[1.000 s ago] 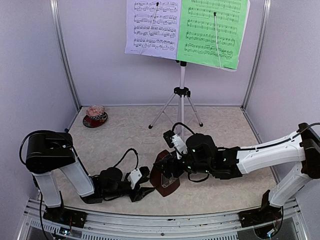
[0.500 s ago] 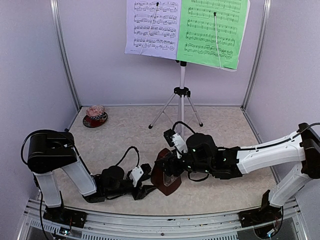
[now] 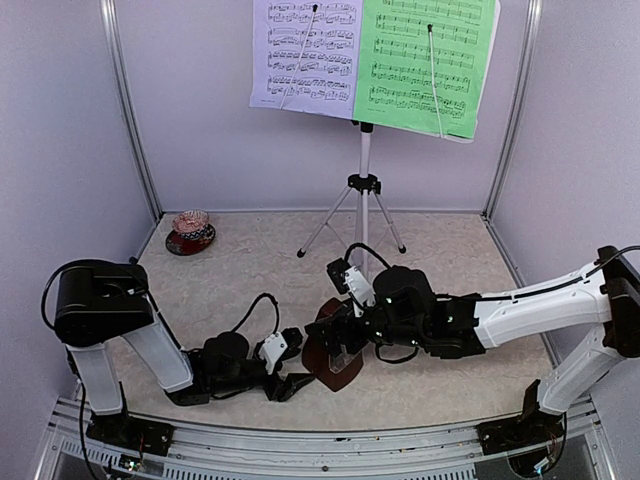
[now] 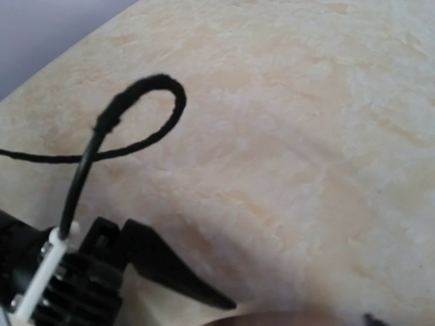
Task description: Set up the instrument practice props
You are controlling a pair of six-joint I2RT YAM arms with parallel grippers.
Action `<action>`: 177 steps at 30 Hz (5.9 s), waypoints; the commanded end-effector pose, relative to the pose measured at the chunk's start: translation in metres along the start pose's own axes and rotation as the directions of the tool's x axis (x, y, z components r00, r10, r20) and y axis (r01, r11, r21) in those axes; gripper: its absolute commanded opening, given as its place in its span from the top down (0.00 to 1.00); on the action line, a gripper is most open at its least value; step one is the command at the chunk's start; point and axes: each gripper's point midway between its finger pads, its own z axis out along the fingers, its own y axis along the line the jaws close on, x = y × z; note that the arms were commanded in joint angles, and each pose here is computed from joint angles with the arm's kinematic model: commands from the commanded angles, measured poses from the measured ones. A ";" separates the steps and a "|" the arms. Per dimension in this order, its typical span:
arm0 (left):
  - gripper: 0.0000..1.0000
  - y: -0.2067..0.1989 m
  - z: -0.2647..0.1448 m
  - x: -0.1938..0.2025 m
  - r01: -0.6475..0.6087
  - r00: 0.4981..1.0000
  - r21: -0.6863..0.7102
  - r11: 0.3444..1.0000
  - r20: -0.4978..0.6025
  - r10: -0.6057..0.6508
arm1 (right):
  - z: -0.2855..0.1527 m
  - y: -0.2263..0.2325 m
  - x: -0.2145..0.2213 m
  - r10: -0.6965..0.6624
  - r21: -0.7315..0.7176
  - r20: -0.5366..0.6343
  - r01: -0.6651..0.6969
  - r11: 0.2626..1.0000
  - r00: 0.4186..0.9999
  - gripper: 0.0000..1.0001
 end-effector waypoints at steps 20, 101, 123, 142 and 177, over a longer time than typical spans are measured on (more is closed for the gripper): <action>0.65 -0.024 -0.043 -0.017 0.197 0.980 -0.005 0.980 -0.021 -0.197 | -0.062 -0.099 0.030 0.086 0.063 0.031 -0.088 0.994 0.996 0.58; 0.60 0.039 -0.026 -0.135 0.249 0.967 -0.382 0.890 0.142 -0.210 | 0.015 -0.034 0.081 0.059 -0.139 0.071 -0.048 0.989 0.996 0.21; 0.77 0.009 -0.090 -0.246 0.017 0.926 -0.412 0.911 0.350 0.141 | -0.007 0.002 0.020 -0.079 -0.161 0.313 0.135 0.978 0.947 0.37; 0.77 0.001 -0.092 -0.257 0.042 0.912 -0.396 0.917 0.390 0.127 | 0.014 0.004 -0.003 -0.171 0.019 0.305 0.173 0.985 0.937 0.66; 0.79 -0.010 -0.088 -0.213 0.046 0.914 -0.329 0.943 0.396 0.093 | -0.005 -0.008 -0.022 0.018 -0.069 0.418 0.011 0.998 0.908 1.00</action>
